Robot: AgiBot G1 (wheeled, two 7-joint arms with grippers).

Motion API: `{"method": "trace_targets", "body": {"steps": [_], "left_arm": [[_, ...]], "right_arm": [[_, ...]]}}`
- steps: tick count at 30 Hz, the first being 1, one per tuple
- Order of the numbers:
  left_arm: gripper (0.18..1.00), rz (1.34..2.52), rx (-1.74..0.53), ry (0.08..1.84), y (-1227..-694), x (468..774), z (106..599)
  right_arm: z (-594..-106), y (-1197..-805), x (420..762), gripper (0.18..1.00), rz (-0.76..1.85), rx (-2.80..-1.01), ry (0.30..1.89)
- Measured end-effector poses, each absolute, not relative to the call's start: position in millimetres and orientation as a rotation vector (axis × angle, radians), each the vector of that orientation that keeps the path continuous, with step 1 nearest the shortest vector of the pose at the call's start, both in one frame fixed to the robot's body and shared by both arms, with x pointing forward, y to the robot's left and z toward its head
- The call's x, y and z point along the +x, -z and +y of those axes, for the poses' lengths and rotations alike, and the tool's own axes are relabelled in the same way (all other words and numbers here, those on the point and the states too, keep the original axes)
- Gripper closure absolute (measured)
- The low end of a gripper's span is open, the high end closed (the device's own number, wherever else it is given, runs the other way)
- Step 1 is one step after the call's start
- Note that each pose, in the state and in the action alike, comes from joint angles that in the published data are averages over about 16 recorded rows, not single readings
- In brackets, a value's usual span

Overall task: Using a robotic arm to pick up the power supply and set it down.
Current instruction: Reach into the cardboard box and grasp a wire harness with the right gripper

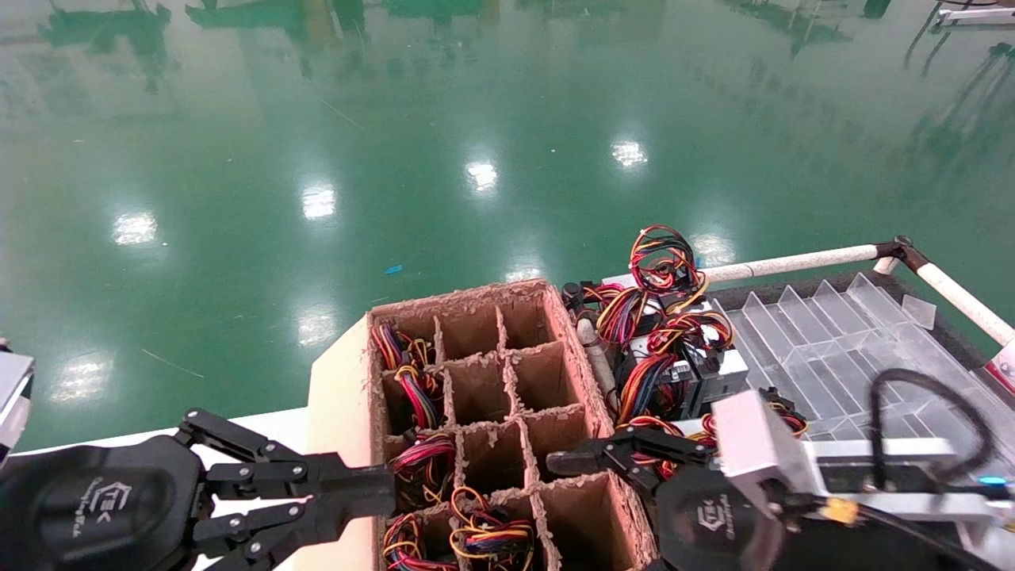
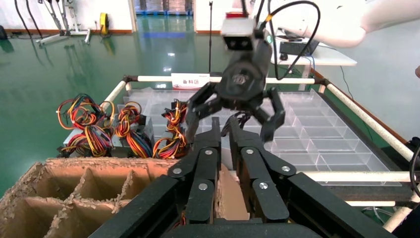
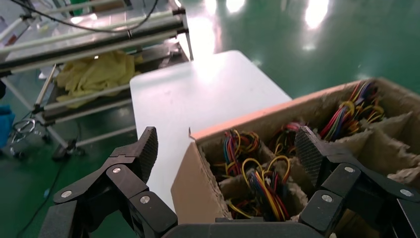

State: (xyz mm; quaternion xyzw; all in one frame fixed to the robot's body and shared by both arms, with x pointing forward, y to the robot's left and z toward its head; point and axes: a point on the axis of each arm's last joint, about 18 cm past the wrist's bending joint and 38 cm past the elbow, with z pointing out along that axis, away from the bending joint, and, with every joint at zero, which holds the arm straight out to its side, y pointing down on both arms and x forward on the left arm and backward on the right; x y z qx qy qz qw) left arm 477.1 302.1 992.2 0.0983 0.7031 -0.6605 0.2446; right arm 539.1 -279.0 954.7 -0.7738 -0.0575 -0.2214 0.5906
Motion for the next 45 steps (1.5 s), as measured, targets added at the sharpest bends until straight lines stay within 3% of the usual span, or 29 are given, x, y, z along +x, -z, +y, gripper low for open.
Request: {"method": "trace_targets", "body": {"steps": [10,28,34,45], "left_arm": [[0.982,1.92,0.268,1.803,-992,477,302],[0.989,1.92,0.268,1.803,-992,477,302],[0.97,1.92,0.268,1.803,-992,477,302],[0.859,1.92,0.268,1.803,-992,477,302]], "right_arm": [[-255,-940,576,0.179,-0.145,-1.912,0.48],[-220,-932,628,0.206,-0.184,-2.051,0.468],[-216,-930,638,0.257,-0.182,-2.077,0.47],[-215,-926,648,0.449,-0.17,-2.113,0.472]]}}
